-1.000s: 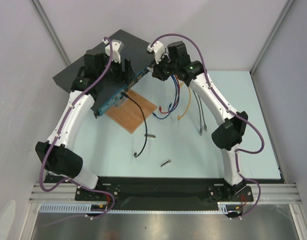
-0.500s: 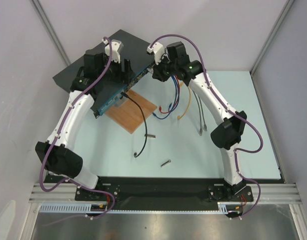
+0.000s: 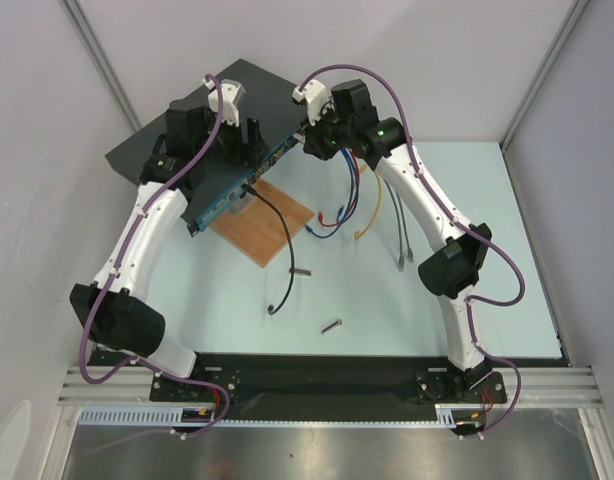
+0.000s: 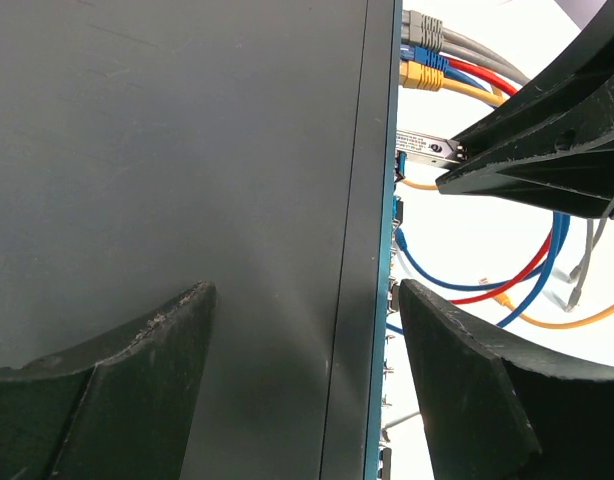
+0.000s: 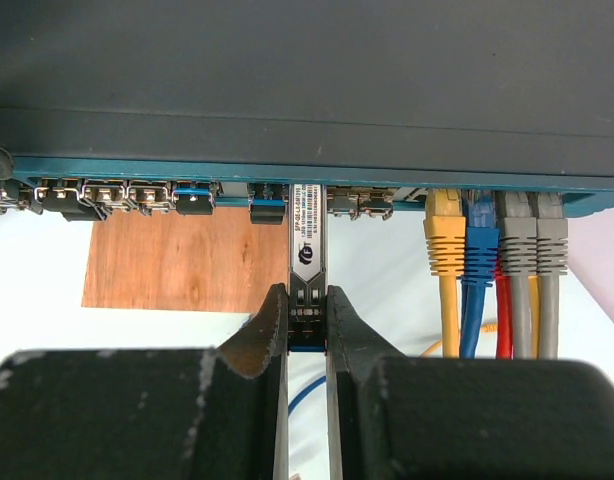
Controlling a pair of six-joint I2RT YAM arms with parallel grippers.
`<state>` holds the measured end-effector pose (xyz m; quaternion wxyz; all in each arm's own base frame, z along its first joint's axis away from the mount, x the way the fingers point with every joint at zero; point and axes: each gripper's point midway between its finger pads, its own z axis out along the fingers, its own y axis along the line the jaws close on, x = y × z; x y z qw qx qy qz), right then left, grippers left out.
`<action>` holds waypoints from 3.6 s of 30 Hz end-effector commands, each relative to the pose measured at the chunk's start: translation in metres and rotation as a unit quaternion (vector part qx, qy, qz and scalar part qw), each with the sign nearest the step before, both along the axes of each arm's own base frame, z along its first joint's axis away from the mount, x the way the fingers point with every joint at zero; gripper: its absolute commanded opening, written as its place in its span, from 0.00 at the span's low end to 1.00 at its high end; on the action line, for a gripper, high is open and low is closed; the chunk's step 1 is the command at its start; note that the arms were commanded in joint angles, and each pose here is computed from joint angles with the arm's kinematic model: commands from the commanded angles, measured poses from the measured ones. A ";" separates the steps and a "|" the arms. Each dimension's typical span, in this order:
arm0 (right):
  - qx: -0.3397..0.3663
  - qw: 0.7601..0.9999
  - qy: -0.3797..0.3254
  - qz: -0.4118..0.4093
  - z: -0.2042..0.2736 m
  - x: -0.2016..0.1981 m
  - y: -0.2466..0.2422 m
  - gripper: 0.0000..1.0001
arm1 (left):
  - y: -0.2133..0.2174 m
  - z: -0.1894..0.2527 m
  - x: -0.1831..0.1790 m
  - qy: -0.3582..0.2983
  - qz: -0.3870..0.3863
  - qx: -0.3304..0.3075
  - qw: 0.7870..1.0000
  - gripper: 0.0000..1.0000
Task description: Insert the plug into the switch port
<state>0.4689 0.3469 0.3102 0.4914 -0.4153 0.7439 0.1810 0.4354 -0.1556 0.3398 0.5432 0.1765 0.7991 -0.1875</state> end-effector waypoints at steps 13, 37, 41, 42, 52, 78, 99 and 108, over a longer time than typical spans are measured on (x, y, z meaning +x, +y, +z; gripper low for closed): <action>0.051 0.996 -0.037 0.065 0.020 -0.008 0.043 0.00 | 0.007 0.010 -0.006 -0.008 0.006 -0.016 1.000 0.79; -0.004 1.000 -0.011 0.022 -0.001 -0.004 0.010 0.00 | 0.006 0.006 -0.006 -0.004 0.002 -0.019 1.000 0.79; -0.014 1.000 -0.001 0.026 -0.005 -0.010 0.009 0.00 | 0.005 0.006 -0.006 -0.004 0.000 -0.019 1.000 0.79; -0.014 1.000 0.001 0.026 -0.005 -0.011 0.008 0.00 | 0.005 0.006 -0.006 -0.004 0.000 -0.019 1.000 0.79; -0.026 0.999 0.017 0.028 -0.014 -0.018 0.006 0.00 | 0.005 0.006 -0.006 -0.004 0.000 -0.021 1.000 0.79; -0.048 0.997 0.056 -0.002 -0.028 -0.019 -0.018 0.00 | 0.003 0.008 -0.006 -0.006 -0.005 -0.024 1.000 0.79; 0.013 1.000 0.000 0.012 0.012 -0.011 0.016 0.00 | 0.002 0.007 -0.007 -0.006 -0.006 -0.030 1.000 0.79; 0.028 0.999 -0.023 0.005 0.019 0.002 0.025 0.00 | 0.002 0.006 -0.008 -0.006 -0.005 -0.031 0.999 0.79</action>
